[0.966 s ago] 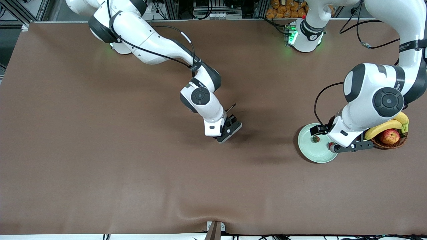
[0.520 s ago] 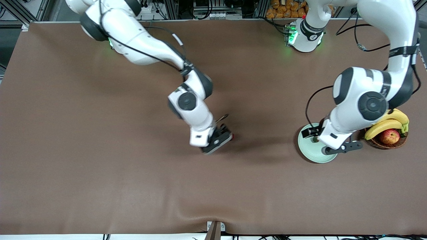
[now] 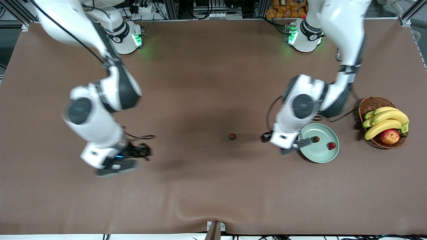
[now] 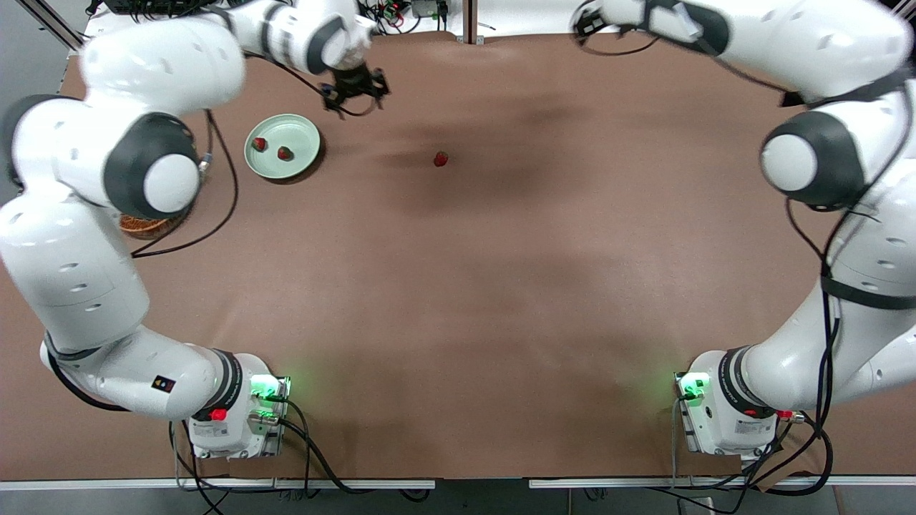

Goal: Collect all strawberries into plate

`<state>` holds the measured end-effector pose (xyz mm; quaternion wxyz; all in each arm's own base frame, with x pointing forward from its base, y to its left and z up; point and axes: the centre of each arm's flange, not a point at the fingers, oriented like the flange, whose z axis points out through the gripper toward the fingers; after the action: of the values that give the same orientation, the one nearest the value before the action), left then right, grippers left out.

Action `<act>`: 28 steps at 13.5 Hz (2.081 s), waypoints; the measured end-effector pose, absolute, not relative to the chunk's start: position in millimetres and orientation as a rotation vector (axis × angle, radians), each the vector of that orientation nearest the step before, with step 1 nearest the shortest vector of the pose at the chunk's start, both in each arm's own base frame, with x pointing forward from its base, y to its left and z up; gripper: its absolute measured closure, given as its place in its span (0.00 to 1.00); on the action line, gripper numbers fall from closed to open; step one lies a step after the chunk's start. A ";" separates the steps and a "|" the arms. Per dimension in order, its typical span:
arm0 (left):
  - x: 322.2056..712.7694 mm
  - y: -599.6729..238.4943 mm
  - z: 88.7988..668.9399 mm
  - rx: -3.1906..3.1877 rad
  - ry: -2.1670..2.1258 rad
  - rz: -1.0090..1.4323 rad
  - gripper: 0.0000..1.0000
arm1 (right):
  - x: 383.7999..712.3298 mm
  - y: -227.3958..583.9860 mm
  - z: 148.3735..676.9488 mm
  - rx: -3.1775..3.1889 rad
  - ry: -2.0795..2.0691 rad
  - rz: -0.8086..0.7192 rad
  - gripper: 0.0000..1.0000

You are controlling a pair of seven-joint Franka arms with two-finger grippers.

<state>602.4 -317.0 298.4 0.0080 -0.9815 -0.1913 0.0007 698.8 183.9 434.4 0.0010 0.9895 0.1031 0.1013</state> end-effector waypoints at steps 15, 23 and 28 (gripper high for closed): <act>558.0 -444.3 184.2 -3.112 -0.555 -0.040 0.40 | 563.0 -37.8 634.4 3.156 0.044 0.029 0.00; 591.8 -420.8 208.8 -3.126 -0.542 -0.136 0.70 | 557.0 -37.1 626.4 3.160 -0.009 -0.039 0.00; 648.3 -312.8 300.8 -3.098 -0.372 -0.107 0.70 | 553.7 -36.9 628.3 3.161 0.018 -0.057 0.00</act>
<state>648.3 -312.8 300.8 0.0096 -0.9922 -0.1191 -0.0343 553.7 -36.9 628.3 -0.0100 0.9998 0.0058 -0.0182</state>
